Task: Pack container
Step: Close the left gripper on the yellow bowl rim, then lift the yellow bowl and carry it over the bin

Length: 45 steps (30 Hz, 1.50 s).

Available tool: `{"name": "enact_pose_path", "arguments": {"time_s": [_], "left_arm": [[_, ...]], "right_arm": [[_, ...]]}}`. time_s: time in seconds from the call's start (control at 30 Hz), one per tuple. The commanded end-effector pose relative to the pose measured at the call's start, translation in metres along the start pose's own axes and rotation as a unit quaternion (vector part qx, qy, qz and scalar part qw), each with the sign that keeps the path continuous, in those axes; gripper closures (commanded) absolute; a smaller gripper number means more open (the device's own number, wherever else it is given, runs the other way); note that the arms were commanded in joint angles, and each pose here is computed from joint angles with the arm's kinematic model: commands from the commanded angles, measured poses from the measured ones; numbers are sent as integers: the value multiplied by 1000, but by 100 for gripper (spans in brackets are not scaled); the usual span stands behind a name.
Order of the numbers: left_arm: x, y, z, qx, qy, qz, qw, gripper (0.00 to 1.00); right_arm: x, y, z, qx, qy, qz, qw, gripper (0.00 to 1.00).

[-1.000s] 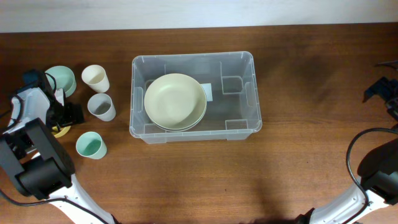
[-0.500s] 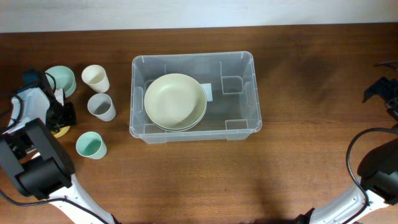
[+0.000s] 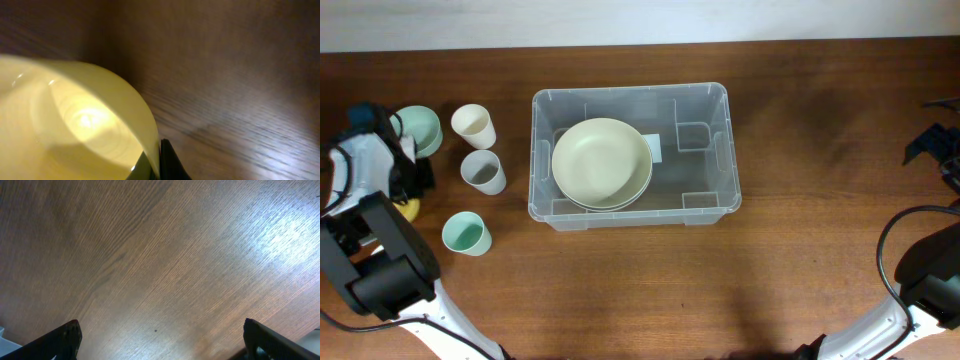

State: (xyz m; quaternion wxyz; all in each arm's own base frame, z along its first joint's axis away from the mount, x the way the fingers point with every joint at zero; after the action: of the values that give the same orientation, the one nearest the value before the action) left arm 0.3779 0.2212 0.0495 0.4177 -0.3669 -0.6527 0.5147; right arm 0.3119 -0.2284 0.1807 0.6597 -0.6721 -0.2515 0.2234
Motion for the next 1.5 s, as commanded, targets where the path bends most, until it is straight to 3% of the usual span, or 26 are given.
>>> {"name": "enact_pose_path", "arguments": {"time_s": [0.0,0.17,0.27,0.47,0.6,0.87,1.0,1.2,1.47], "left_arm": [[15,-42,-36,-50,-36,-13,998,99],[15,-120,-64,-103,-39,-1,994,100],[-10,-177,-75,-151,-19,51,987,99],[-113,-277,-75,-247,81,143,955,99],[-208,-307,-50,-268,175,181,930,99],[-376,-314,43,-234,348,252,872,99],[-435,-298,94,-200,414,262,849,99],[-485,-247,137,-139,467,247,838,99],[-494,-199,154,-79,484,219,844,99]], "right_arm": [[-2,-8,1,-12,4,1,1000,1],[-2,-8,1,-12,4,1,1000,1],[-2,-8,1,-12,4,1,1000,1],[-2,-8,1,-12,4,1,1000,1],[-2,-8,1,-12,4,1,1000,1],[-2,-8,1,-12,4,1,1000,1],[-2,-8,1,-12,4,1,1000,1],[-2,-8,1,-12,4,1,1000,1],[-2,-8,1,-12,4,1,1000,1]]}}
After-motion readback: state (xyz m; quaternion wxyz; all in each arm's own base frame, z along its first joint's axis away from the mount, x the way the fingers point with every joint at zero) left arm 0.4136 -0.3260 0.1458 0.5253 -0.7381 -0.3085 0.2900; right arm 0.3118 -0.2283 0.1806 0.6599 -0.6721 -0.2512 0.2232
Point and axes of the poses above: each gripper's point midway between its finger pads, its own y axis out along the fingers, its own x axis along the line the jaws close on, z = x × y, the point moved 1 cm from there along -y, back along the fingers, and after that the axes turned 4 degrees about -y, right-handed, at the moved point
